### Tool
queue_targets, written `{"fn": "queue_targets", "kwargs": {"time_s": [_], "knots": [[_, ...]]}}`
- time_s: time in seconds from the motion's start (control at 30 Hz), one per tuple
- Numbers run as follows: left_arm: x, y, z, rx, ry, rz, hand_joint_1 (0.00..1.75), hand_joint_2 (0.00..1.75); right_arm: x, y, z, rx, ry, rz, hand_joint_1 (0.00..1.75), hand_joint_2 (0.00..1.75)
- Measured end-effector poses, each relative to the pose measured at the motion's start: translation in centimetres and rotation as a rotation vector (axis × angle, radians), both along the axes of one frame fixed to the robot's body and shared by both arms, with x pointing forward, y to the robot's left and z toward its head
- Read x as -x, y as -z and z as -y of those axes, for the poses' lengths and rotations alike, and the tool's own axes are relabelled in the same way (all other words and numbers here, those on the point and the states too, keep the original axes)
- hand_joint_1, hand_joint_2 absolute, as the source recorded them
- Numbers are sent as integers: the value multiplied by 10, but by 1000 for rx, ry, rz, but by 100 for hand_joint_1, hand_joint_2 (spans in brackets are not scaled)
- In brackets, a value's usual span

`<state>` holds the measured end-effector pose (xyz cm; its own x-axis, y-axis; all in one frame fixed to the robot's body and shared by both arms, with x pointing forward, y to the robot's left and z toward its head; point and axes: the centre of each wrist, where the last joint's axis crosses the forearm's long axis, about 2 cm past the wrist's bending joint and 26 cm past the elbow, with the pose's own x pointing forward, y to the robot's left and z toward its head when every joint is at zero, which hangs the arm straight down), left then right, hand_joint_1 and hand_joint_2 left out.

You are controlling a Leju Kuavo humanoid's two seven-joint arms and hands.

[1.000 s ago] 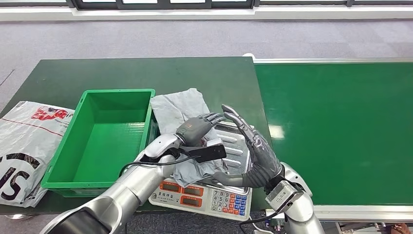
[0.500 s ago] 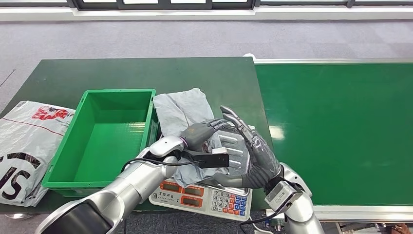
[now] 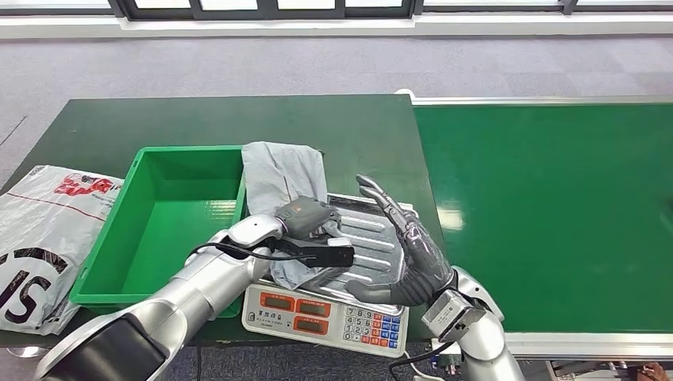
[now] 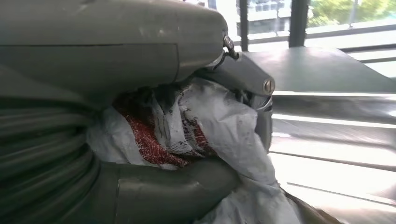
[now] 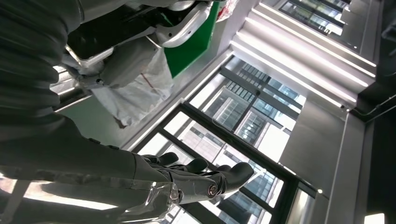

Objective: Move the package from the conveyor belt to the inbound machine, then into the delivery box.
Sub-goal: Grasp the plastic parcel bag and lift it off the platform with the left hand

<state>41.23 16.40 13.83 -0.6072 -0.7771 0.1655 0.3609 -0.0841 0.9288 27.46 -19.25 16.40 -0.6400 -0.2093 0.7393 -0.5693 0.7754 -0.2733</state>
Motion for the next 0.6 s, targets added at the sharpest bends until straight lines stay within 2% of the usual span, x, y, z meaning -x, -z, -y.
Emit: {"fn": "queue_targets", "kwargs": {"time_s": [0.2,0.3,0.37,0.5,0.6], "knots": [[-4,-7,-6,22,-45,99,175,175,0,-1,-2,-2,6,-17,0,175],[-4,-13,-10,25,-69,212,175,175,2,-2,-3,-4,7,-20,0,175],[-5,-22,-14,27,-91,350,175,175,3,-3,-5,-3,9,-19,0,175],[-1,-50,-24,37,-115,756,175,175,4,-8,-9,-8,12,-17,0,175],[6,-70,-36,83,-123,926,175,175,5,-10,-10,-14,14,-15,0,175]]}}
